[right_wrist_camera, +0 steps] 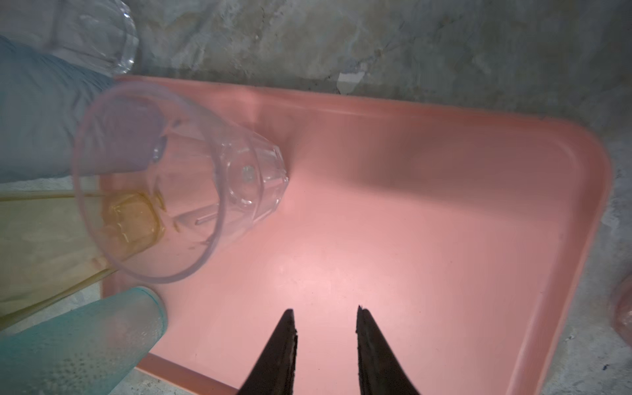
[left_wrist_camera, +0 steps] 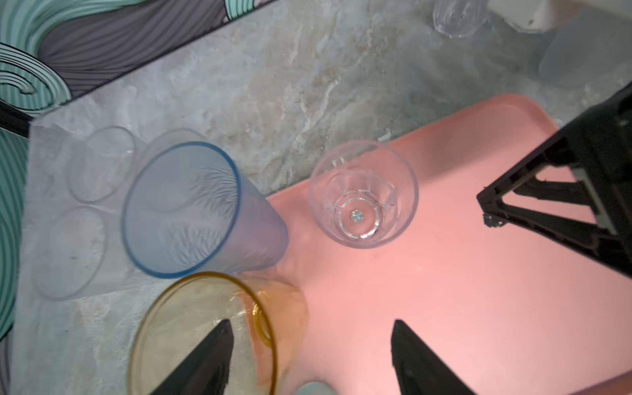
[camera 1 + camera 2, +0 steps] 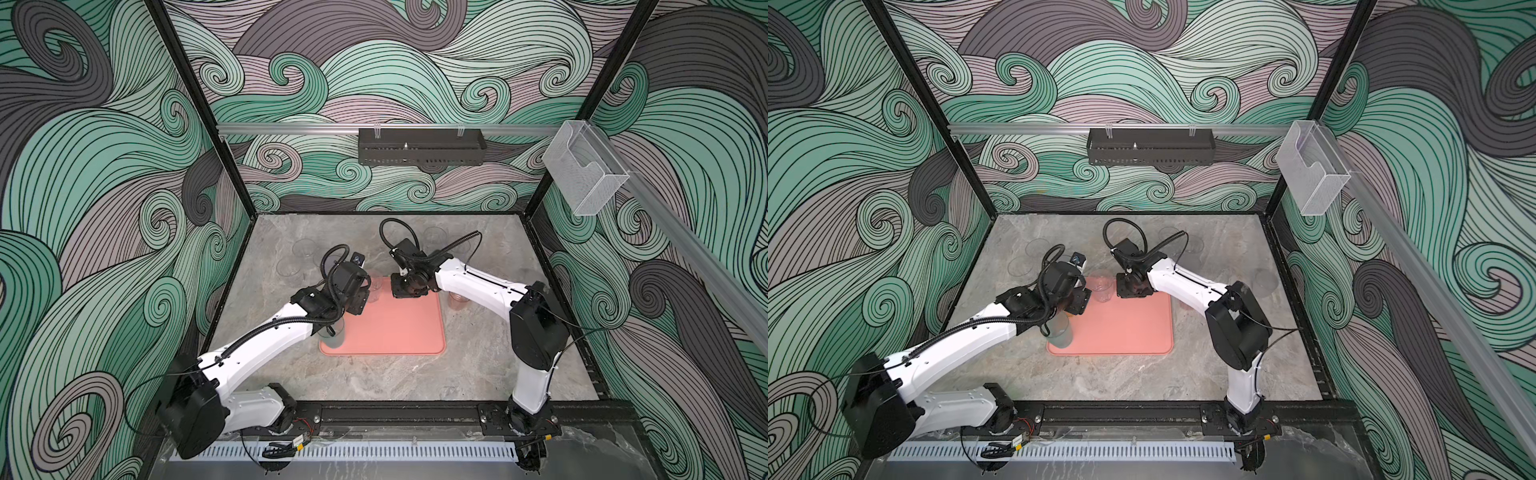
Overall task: Place the glasses into the tray
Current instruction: Move the glass to the tray.
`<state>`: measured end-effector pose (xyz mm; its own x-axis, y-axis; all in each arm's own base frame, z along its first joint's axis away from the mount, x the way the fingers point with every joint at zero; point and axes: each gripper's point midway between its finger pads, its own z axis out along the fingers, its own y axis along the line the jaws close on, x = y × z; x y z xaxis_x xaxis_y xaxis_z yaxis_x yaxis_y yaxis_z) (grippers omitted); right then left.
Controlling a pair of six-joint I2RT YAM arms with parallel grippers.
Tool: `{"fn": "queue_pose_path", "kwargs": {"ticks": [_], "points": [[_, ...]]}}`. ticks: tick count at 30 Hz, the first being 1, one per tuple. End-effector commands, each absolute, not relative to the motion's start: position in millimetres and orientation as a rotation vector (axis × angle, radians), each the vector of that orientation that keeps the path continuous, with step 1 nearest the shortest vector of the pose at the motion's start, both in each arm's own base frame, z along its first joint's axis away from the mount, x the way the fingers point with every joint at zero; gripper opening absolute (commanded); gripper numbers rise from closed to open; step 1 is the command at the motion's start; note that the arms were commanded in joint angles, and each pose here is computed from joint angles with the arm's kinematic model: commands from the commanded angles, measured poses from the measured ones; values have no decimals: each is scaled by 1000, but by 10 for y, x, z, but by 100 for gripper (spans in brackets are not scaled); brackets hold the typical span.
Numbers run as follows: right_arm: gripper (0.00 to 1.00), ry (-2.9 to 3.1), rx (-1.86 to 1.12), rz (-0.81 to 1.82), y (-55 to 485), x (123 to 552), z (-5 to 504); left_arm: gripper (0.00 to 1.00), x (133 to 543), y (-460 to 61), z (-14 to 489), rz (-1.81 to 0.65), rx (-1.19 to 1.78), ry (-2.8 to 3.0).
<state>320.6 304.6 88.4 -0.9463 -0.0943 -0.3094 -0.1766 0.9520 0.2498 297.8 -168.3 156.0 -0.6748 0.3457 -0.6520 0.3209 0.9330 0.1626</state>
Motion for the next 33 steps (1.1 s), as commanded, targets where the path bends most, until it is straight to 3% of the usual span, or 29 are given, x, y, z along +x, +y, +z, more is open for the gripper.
{"fn": "queue_pose_path", "kwargs": {"ticks": [1,7,33], "points": [[31,2718,-99,580,3284,3325,956,75,2952,-1795,1484,-36,449,2437],[31,2747,-78,609,3410,3384,722,75,2921,-1719,1384,27,432,2498],[30,2743,38,698,3791,3629,507,76,3009,-1517,2139,41,365,2226]]}}
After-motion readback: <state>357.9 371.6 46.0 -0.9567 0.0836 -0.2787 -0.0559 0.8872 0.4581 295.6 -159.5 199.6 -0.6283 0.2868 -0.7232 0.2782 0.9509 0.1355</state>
